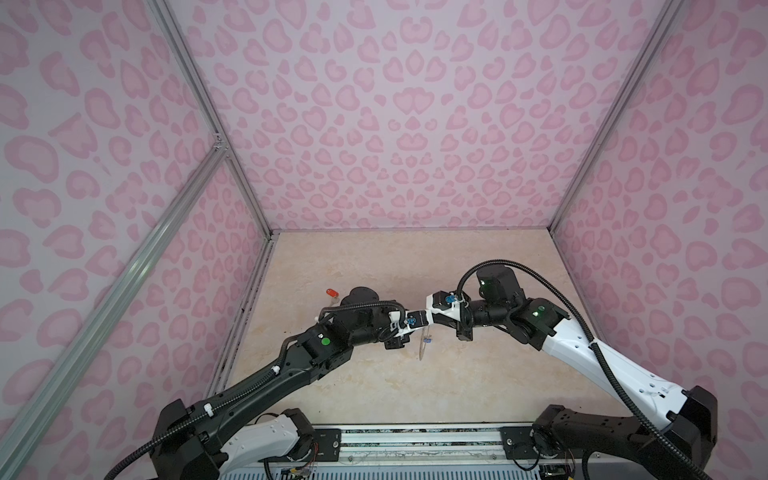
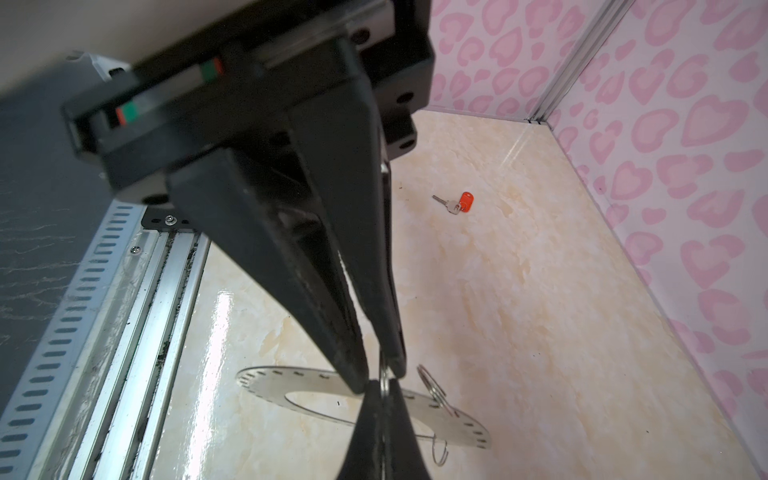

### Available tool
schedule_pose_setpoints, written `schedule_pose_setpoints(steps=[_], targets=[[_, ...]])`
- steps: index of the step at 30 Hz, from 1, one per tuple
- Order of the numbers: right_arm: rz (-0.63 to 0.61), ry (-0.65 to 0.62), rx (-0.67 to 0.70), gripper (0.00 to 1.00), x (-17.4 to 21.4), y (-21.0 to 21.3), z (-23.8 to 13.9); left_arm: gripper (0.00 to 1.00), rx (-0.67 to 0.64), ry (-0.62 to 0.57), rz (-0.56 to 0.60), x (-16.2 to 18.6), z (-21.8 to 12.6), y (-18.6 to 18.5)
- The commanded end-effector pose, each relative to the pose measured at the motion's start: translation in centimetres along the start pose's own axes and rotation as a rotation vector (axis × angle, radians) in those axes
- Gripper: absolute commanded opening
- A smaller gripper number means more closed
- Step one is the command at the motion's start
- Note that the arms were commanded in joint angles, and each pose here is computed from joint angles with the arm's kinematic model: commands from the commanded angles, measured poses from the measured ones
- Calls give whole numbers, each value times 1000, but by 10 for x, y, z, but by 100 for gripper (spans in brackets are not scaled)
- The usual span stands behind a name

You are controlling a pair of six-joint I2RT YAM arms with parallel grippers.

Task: Put the keys on the keyring
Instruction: 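Open the right gripper and regrip the split ring beside the left gripper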

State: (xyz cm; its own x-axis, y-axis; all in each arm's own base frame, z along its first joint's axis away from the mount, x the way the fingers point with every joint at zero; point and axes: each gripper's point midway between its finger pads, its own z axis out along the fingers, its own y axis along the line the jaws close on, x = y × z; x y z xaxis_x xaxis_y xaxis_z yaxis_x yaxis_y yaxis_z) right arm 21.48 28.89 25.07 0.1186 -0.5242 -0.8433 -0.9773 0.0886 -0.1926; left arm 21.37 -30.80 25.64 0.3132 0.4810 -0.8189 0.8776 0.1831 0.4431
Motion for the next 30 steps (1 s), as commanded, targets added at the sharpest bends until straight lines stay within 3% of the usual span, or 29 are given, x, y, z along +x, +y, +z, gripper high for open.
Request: schedule_pose_setpoints(steps=[1,12,18,24,30], targets=[[-60,-50,-28,0,-8,6,0,10,-11,-25,-28,-6,0,5],[-73,-103,-23,0,-21,7,-3,9,9,-23,-57,0,1,3],[-79,-97,8,0,-19,3,-2,3,20,-54,-71,-3,1,3],[-125,-24,141,26,-6,-15,-10,3,39,-207,-143,-17,-16,15],[-127,-57,211,27,-14,-26,-17,3,38,-369,-156,-37,-30,29]])
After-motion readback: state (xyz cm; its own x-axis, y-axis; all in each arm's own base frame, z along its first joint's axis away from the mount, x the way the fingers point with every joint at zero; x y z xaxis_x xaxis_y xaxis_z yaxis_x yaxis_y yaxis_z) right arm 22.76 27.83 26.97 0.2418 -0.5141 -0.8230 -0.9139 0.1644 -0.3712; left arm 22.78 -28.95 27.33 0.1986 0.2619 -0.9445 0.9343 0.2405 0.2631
